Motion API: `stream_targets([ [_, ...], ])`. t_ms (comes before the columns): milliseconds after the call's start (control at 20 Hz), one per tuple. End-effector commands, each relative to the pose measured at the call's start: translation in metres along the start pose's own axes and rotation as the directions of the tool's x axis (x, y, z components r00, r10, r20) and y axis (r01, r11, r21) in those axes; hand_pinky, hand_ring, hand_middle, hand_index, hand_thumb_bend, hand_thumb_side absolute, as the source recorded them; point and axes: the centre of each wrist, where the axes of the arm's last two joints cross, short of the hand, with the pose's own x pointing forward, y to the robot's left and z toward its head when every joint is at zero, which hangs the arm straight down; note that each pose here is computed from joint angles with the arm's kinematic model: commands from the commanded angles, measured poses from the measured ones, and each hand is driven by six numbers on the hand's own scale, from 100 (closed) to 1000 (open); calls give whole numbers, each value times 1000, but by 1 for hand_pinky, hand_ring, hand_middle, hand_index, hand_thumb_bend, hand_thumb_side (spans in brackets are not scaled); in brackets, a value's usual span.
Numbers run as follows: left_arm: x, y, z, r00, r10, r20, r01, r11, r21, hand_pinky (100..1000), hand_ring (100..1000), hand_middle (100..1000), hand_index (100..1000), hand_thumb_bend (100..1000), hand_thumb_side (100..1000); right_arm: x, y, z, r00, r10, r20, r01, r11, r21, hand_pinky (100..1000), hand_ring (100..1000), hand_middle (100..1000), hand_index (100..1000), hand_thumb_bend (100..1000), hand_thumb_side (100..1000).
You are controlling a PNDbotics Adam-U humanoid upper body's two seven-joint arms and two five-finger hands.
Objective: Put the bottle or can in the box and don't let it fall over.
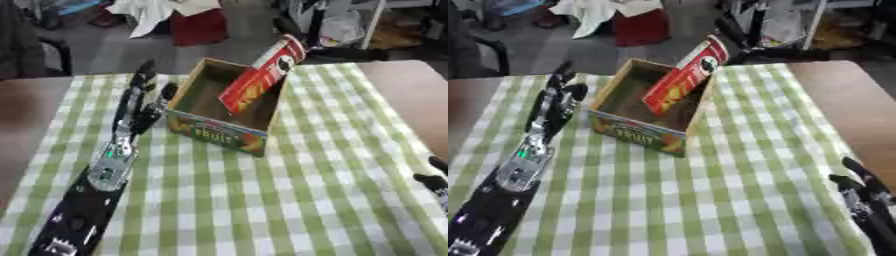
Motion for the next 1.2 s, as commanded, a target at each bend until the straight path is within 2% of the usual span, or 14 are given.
stream_targets([
  [50,25,22,16,998,53,44,-55,998,44,912,1000,962,995,626,836,5,-9,-1,999,30,10,-30,999,-14,982,855,1000,925,100,604],
  [200,22,35,51,999,49,-22,-47,994,104,911,1000,957,990,586,824,4,-10,1,999,33,7,-33,999,-21,982,855,1000,925,100,604],
  [550,6,34,98,987,48,-156,-11,974,228,899,994,942,977,522,829,2,-12,5,999,37,-7,-37,999,-28,982,856,1000,925,100,605],
  [1200,5,29,99,986,57,-156,-23,978,208,893,972,936,975,499,831,2,-12,5,999,38,-9,-38,999,-28,982,856,1000,925,100,605],
])
